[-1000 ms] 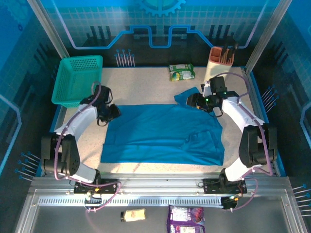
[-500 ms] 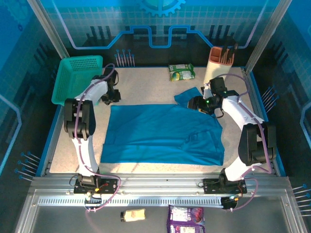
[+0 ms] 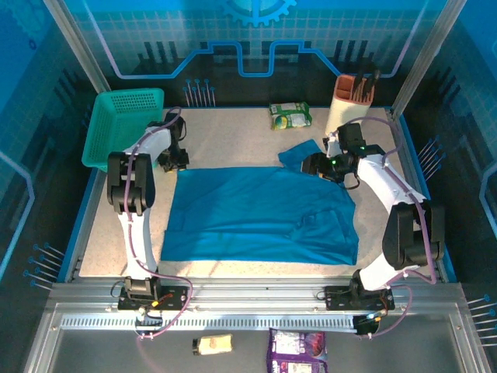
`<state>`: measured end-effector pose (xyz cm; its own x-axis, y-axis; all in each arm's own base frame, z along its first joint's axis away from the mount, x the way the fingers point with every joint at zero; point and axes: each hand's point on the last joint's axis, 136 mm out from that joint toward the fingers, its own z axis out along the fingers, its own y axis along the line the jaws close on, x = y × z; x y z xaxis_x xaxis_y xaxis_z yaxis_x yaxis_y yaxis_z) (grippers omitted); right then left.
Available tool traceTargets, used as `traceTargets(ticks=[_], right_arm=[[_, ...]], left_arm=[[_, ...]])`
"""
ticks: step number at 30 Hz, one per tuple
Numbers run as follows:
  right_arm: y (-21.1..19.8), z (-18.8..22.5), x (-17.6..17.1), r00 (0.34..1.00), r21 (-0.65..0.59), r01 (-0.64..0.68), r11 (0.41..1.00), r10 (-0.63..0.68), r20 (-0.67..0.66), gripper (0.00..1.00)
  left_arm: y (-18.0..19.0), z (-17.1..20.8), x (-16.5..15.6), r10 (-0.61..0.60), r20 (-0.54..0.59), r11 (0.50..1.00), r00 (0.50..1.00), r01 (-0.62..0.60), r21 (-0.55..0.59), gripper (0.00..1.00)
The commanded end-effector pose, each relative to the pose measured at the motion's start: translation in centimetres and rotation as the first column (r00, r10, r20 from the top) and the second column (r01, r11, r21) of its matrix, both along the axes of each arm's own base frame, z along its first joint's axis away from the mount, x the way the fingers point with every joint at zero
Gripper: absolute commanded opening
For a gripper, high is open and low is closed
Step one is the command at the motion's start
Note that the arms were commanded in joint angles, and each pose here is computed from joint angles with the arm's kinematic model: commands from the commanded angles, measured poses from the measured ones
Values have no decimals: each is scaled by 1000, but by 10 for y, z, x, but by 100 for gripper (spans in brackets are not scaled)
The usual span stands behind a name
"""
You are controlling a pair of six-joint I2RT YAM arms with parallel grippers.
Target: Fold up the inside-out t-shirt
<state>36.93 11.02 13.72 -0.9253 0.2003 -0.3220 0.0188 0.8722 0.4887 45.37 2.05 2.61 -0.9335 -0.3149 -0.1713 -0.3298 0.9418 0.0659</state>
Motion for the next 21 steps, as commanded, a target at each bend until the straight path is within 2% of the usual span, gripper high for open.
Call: traceTargets(ticks=[1,7,11,21], right_arm=[[-6,5,-6,1000,-4,15,1000,-15,-7,70],[-6,4,-4,1000,-3,14,1000,-14,-11,70],[-5,3,-5,1000,0,11,1000,-11,-12,70],[-4,5,-3,1000,2,9,1000,-9,-6,70]], left_arm=[[-2,-8,-3,-7,-33,999,999,5,-51,29],[-7,-15,0,-18,-37,996,999,14,-84,26],[-20,-14,1,-23,-26,989,999,19,-144,24],[-10,-11,-2,-23,-30,999,999,22,-50,29]])
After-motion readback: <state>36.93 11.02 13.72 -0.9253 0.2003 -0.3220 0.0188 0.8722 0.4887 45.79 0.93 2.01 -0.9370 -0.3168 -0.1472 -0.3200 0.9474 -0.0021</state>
